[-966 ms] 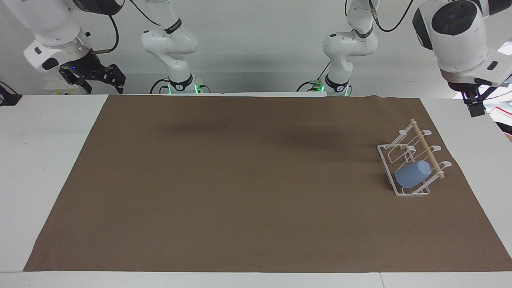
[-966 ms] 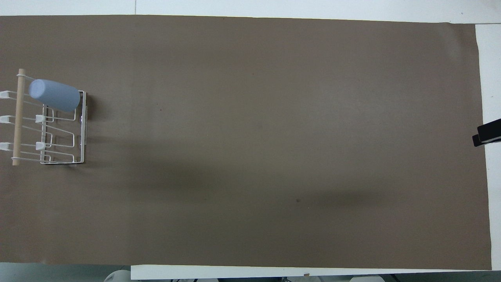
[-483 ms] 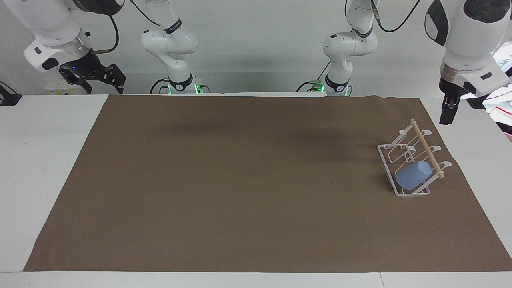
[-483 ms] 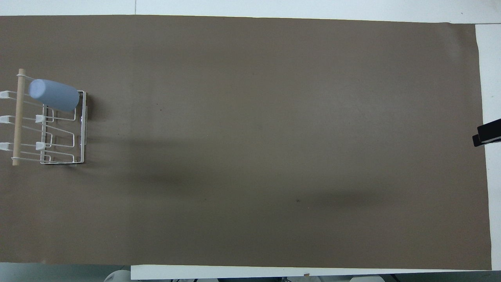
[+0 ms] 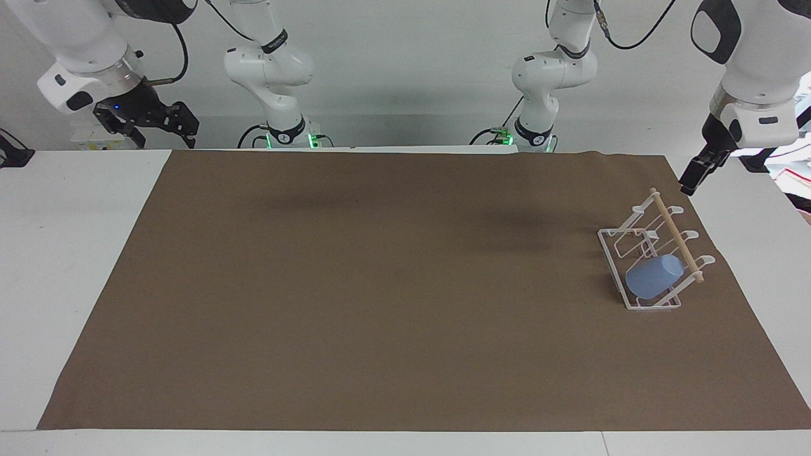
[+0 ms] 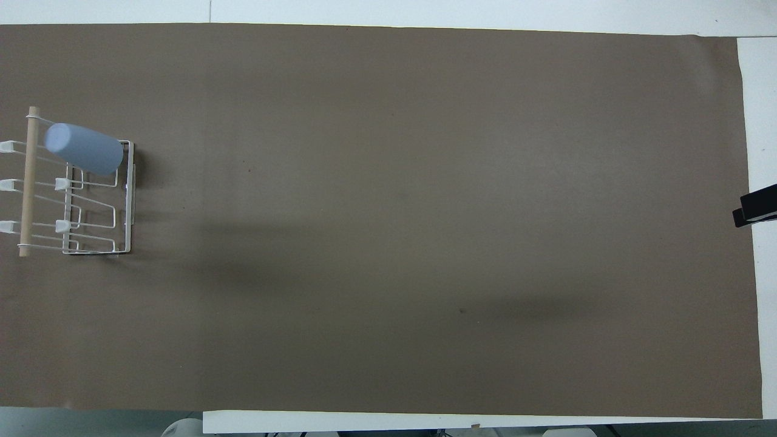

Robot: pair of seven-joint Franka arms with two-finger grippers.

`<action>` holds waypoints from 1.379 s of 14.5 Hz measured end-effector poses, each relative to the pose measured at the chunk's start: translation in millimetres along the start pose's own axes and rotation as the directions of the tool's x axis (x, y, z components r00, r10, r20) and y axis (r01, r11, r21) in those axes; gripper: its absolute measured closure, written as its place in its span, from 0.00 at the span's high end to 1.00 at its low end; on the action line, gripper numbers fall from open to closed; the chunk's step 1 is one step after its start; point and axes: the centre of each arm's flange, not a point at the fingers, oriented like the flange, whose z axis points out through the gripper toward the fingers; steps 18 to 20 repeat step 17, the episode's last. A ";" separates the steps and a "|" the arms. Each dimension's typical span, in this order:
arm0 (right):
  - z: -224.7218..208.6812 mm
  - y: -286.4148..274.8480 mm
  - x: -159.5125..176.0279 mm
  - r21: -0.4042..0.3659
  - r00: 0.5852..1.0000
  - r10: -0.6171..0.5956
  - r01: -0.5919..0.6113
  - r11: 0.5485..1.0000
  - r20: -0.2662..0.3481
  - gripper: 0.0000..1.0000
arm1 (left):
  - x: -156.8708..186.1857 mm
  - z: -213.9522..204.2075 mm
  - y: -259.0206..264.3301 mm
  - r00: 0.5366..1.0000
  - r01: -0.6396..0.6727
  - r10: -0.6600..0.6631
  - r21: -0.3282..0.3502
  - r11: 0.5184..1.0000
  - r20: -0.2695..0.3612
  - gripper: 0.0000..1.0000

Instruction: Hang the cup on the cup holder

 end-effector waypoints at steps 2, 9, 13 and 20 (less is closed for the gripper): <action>0.0 0.0 0.0 0.000 1.000 0.000 0.000 1.000 0.000 1.00 | -11.3 -4.2 16.3 0.987 -0.157 0.157 -0.017 0.987 0.015 1.00; 0.0 0.0 0.0 0.000 1.000 0.000 0.000 1.000 0.000 1.00 | -51.2 -21.1 69.7 0.869 -0.480 0.494 -0.186 0.857 0.035 1.00; 0.1 0.0 0.0 0.000 1.000 0.000 0.000 1.000 0.000 1.00 | -60.1 -23.7 73.1 0.845 -0.511 0.530 -0.190 0.838 0.067 1.00; 0.1 0.0 0.0 0.000 1.000 0.000 0.000 1.000 0.000 1.00 | -53.9 -33.4 68.7 0.844 -0.510 0.531 -0.195 0.838 0.077 1.00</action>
